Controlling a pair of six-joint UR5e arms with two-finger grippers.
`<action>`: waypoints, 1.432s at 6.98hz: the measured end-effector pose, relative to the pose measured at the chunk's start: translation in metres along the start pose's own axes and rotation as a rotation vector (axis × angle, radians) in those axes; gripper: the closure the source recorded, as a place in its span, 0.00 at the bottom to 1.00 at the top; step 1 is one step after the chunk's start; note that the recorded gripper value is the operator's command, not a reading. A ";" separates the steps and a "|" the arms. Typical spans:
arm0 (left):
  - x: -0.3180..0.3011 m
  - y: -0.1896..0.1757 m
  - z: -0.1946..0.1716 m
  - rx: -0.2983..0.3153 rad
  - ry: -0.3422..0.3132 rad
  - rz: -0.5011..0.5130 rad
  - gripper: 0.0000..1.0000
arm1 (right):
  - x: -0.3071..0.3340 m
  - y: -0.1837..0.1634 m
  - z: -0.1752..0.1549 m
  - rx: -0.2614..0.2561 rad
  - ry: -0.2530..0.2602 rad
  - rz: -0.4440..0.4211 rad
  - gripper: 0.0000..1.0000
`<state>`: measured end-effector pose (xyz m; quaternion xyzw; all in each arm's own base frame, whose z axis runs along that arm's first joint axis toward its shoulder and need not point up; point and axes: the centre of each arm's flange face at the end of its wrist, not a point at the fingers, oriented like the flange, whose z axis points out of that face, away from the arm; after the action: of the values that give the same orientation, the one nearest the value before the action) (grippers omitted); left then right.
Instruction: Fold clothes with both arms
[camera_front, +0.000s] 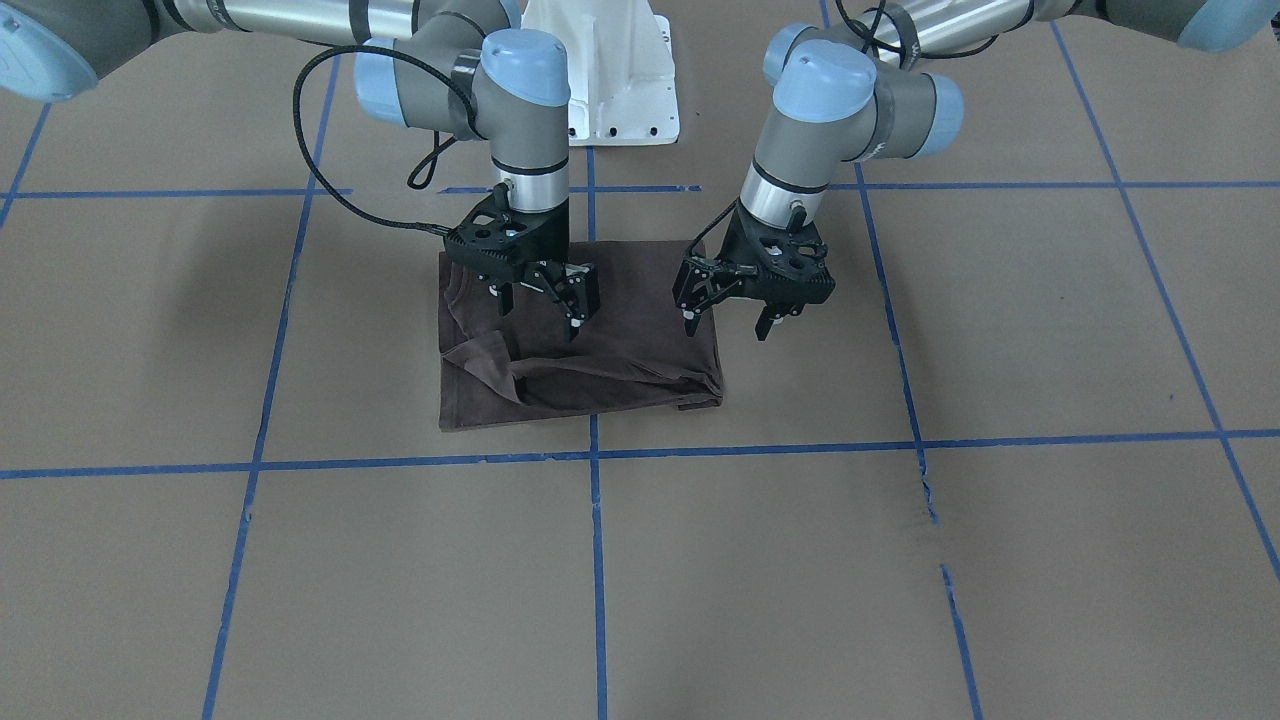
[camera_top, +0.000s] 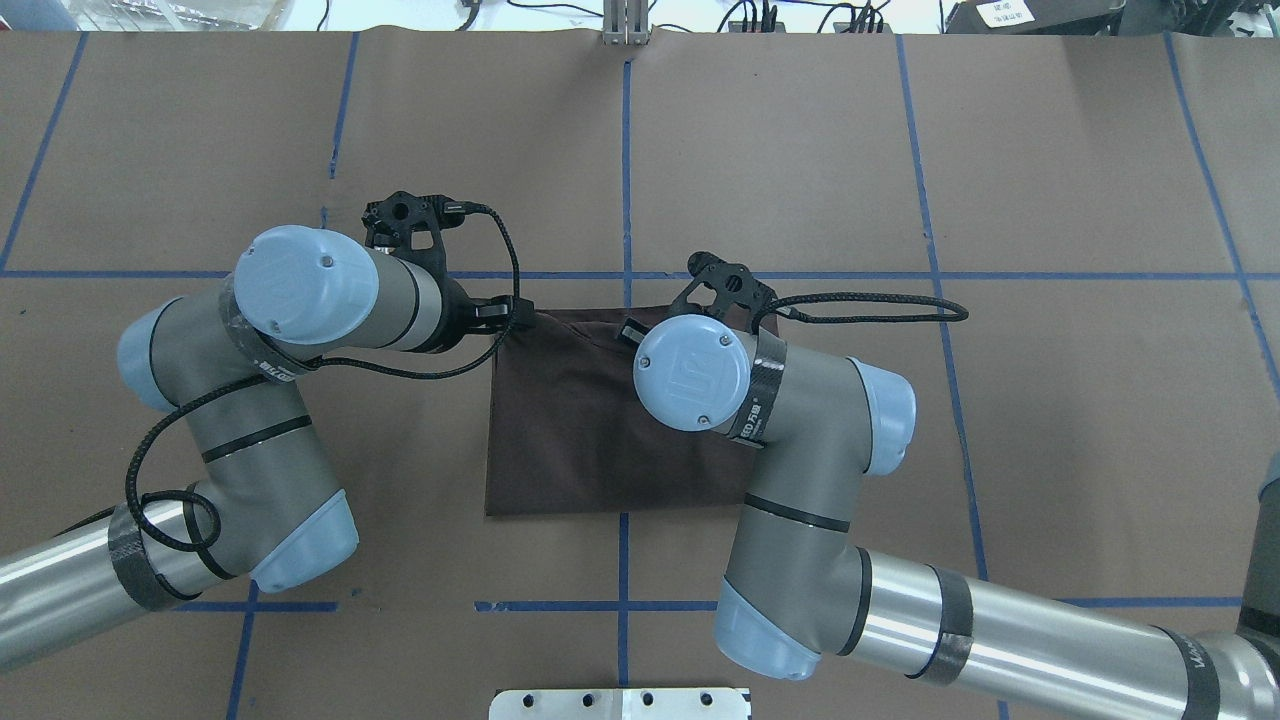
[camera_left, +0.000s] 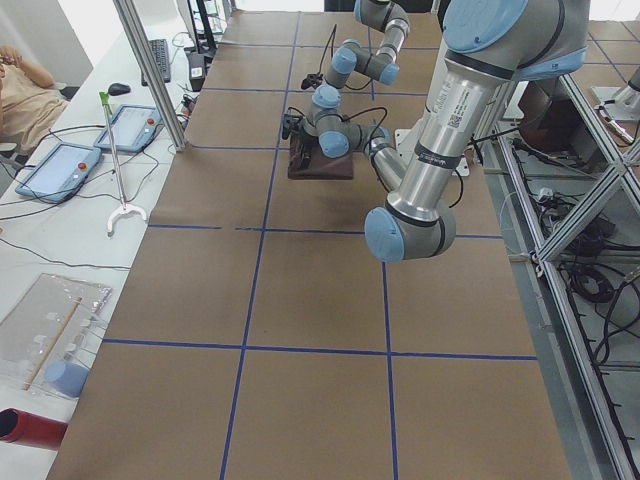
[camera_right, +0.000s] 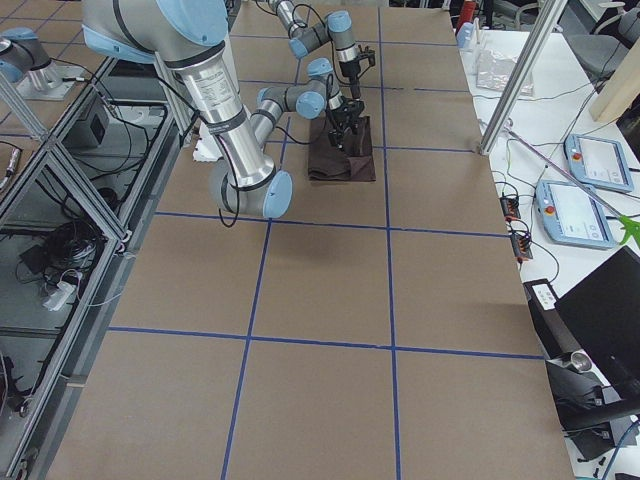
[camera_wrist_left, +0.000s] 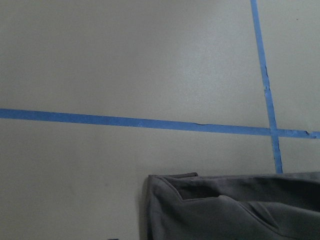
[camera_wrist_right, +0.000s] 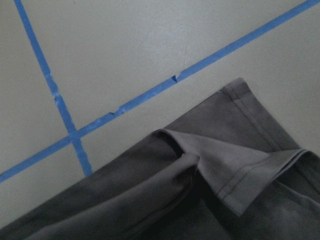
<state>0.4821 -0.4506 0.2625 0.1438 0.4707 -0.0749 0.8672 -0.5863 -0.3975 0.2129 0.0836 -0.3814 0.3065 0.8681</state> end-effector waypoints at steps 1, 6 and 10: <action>-0.001 -0.001 0.000 -0.003 0.000 0.002 0.00 | 0.001 0.012 0.005 -0.007 0.009 -0.053 0.00; -0.001 -0.001 -0.001 -0.004 0.002 -0.001 0.00 | 0.020 -0.058 0.076 0.064 0.171 -0.351 0.00; 0.002 0.002 -0.002 -0.005 0.008 -0.002 0.00 | 0.048 -0.206 0.095 -0.028 0.047 -0.339 0.00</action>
<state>0.4821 -0.4486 0.2605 0.1414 0.4745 -0.0739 0.8657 -0.4967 -0.5758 0.3318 0.1275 -0.3457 0.1521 0.9171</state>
